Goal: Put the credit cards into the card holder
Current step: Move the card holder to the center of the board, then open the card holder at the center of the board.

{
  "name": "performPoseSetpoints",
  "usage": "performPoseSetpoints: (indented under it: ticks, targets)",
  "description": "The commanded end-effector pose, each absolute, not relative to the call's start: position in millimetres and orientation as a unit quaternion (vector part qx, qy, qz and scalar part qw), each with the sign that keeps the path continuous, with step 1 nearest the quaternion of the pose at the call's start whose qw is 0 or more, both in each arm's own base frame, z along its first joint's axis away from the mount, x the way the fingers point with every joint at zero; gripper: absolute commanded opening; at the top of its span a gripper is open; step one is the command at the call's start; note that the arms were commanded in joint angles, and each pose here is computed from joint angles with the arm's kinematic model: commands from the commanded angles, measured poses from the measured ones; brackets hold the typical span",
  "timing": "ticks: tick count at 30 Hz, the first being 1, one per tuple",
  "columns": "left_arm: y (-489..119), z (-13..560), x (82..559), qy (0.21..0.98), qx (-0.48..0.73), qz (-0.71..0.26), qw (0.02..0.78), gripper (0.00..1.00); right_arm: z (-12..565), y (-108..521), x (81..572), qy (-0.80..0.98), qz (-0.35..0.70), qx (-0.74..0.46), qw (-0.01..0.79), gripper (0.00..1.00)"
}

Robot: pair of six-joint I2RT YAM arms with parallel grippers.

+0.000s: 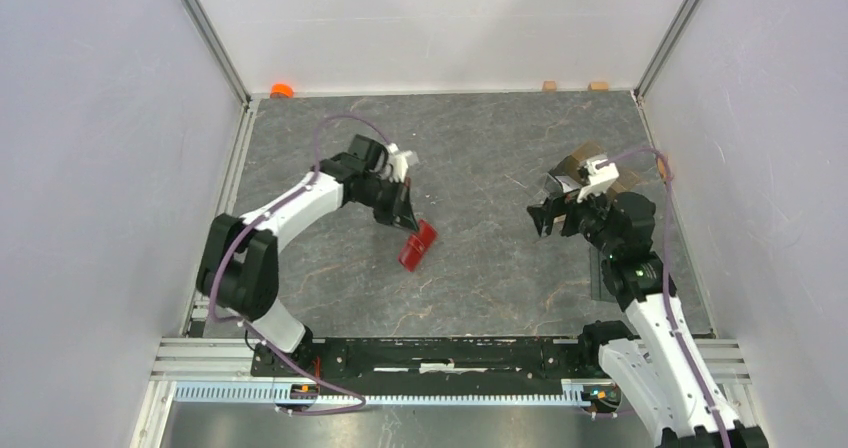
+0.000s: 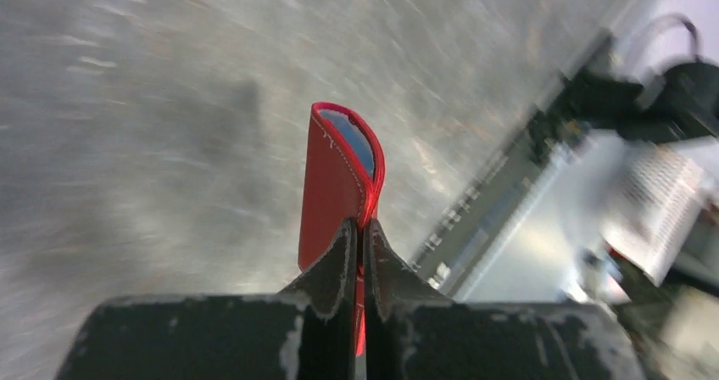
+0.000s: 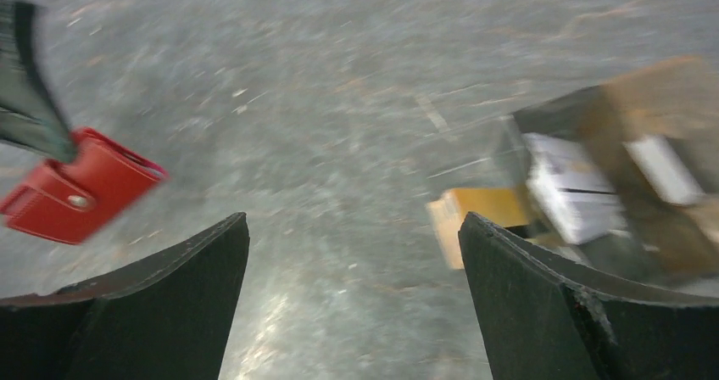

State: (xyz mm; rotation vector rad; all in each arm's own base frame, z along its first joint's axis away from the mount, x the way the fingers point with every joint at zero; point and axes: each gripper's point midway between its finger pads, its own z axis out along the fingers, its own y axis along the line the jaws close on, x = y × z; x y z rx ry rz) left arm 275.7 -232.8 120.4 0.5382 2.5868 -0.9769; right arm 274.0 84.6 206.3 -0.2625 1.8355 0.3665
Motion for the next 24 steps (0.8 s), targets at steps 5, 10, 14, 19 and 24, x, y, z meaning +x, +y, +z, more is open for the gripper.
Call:
performPoseSetpoints:
  ticks: [5, 10, 14, 19, 24]
  targets:
    - [-287, 80, 201, 0.868, 0.151, -0.466, -0.078, 0.09, 189, 174, 236, 0.767, 0.381, -0.207, 0.473, 0.99]
    - [-260, 48, 224, 0.928, 0.149, -0.340, -0.019, 0.67, 166, 202, 223, 0.789, 0.380, -0.237, 0.421, 0.99]
    - [-228, 59, 255, 0.958, 0.145, -0.232, 0.088, 0.81, 154, 231, 209, 0.791, 0.410, -0.256, 0.376, 0.93]
    - [-201, 93, 258, 0.959, 0.111, -0.187, 0.182, 0.83, 145, 262, 192, 0.778, 0.469, -0.252, 0.333, 0.84]
    - [-216, 96, 216, 0.952, 0.051, -0.259, 0.158, 0.80, 124, 277, 186, 0.796, 0.495, -0.204, 0.282, 0.73]
